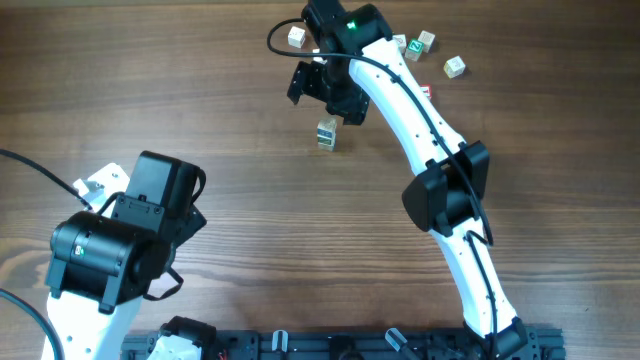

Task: Form a tower

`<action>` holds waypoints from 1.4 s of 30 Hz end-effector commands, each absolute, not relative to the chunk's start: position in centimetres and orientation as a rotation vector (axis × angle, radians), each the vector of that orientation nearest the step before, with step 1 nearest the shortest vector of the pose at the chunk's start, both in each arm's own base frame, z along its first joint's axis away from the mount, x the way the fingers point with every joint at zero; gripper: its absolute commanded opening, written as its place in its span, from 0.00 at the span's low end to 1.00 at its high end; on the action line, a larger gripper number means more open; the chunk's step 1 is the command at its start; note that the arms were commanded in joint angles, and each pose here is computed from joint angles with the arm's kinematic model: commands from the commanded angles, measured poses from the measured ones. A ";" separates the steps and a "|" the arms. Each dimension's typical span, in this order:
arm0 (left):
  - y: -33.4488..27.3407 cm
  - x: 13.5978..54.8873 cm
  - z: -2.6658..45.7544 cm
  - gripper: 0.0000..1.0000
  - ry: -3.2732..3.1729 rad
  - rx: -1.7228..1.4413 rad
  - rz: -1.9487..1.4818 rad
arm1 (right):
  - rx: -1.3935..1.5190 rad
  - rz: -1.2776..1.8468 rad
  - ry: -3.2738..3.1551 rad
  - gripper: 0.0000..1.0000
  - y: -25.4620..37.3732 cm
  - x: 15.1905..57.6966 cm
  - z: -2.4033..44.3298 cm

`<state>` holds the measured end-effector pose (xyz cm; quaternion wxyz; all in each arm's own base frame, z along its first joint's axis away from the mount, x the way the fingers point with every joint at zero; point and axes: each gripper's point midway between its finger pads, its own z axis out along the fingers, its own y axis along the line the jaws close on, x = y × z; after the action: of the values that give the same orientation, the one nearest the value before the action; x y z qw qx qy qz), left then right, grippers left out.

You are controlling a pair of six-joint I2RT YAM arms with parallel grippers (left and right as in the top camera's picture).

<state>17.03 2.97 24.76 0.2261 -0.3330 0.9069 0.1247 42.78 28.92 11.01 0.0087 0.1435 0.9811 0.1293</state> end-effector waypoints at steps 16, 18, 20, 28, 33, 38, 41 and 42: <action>3.1 17.0 24.8 1.00 2.483 -0.949 0.339 | 0.588 0.115 3.133 0.99 28.0 42.5 2.5; 3.1 17.0 24.8 1.00 2.483 -0.949 0.339 | 0.618 0.143 3.108 0.99 28.3 43.1 2.5; 3.1 17.0 24.8 1.00 2.483 -0.949 0.339 | 0.615 0.151 3.103 0.97 28.4 43.2 2.4; 3.1 17.0 24.8 1.00 2.483 -0.949 0.339 | 0.615 0.105 3.119 0.91 28.1 43.0 1.0; 3.1 17.0 24.8 1.00 2.483 -0.949 0.339 | 0.610 0.090 3.127 0.82 28.1 42.8 0.8; 3.1 17.0 24.8 1.00 2.483 -0.949 0.339 | 0.606 0.049 3.149 0.76 28.1 42.3 -0.5; 3.1 17.0 24.8 1.00 2.483 -0.949 0.339 | 0.608 -0.002 3.162 0.73 27.6 41.9 -1.2; 3.1 17.0 24.8 1.00 2.483 -0.949 0.338 | 0.607 -0.037 3.160 0.72 27.1 41.8 -1.1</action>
<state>17.03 2.97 24.76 0.2261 -0.3330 0.9069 0.1247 42.41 27.99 1.38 -0.0290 0.1901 0.9809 0.0289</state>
